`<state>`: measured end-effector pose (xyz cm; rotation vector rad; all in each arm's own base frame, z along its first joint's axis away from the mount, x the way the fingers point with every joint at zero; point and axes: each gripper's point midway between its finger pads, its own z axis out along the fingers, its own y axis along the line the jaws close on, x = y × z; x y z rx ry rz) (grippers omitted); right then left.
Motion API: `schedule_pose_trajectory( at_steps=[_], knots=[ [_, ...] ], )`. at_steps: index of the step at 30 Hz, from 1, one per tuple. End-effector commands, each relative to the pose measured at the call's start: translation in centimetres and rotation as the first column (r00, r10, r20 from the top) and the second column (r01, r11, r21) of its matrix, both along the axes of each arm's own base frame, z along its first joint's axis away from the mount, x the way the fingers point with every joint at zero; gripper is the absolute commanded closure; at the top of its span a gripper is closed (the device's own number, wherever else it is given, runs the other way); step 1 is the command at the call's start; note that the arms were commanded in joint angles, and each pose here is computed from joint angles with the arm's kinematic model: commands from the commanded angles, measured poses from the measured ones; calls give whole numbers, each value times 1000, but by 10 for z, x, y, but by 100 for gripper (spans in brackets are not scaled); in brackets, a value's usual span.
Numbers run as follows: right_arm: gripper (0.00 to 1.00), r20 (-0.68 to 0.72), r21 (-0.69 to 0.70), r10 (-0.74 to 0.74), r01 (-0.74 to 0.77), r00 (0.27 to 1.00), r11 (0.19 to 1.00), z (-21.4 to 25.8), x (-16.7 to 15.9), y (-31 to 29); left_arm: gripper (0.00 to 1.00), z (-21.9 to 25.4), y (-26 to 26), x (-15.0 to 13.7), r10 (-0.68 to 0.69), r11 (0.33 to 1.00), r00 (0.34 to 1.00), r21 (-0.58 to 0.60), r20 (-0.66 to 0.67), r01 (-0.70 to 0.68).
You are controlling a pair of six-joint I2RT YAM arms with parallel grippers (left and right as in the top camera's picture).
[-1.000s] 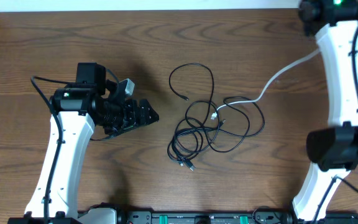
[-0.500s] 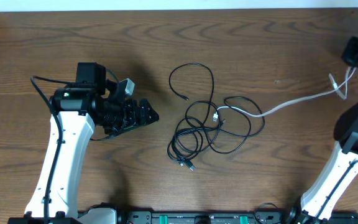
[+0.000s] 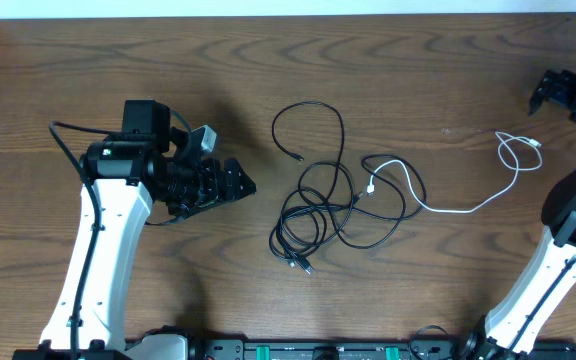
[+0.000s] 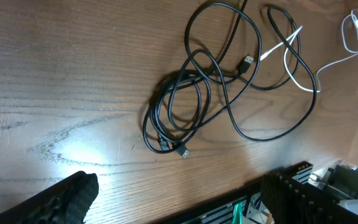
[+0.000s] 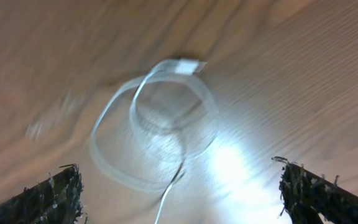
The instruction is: Untangle cables
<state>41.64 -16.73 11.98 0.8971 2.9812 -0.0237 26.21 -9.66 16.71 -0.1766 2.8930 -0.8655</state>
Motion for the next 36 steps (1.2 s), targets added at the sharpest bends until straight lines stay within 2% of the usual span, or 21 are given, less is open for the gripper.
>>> schedule_pose_trajectory(
  at_steps=[1, 5, 7, 13, 16, 20, 24, 28, 32, 34, 36],
  knots=[
    [1, 28, 204, 85, -88, 996, 975, 8, -1, 48, 11, -4, 1, -1, -17, 1000, 1000, 15, 0, 17],
    [5, 92, 400, 271, -285, 958, 871, 18, -8, 100, 11, -4, 1, -1, -17, 1000, 1000, 15, 0, 17],
    [17, 97, 410, 318, -329, 943, 850, 17, -9, 113, 11, -4, 1, -1, -17, 1000, 1000, 15, 0, 17],
    [20, 48, 445, 388, -368, 920, 816, 5, -17, 147, 11, -4, 1, -1, -17, 1000, 1000, 15, -1, 17],
    [36, 4, 471, 392, -348, 920, 810, -2, -25, 161, 11, -4, 1, -1, -17, 1000, 1000, 15, -1, 17],
    [36, -55, 517, 394, -311, 917, 797, -6, -50, 176, 11, -4, 1, -1, -17, 1000, 1000, 15, -1, 17],
    [34, -135, 488, 417, -306, 899, 817, -8, -84, 172, 11, -4, 1, -1, -17, 1000, 1000, 15, -1, 17],
    [32, -120, 457, 351, -262, 929, 850, -10, -101, 174, 11, -4, 1, -1, -17, 1000, 1000, 16, 0, 17],
    [30, -97, 444, 221, -157, 970, 882, -18, -113, 187, 11, -3, 1, -1, -17, 1000, 1000, 15, 1, 17],
    [47, -146, 434, 128, -52, 981, 900, -26, -124, 192, 11, -3, 1, 0, -17, 1000, 1000, 15, 4, 17],
    [54, -198, 421, 46, 43, 979, 906, -37, -133, 195, 11, -3, 1, 0, -17, 1000, 1000, 15, 4, 17]
  ],
)
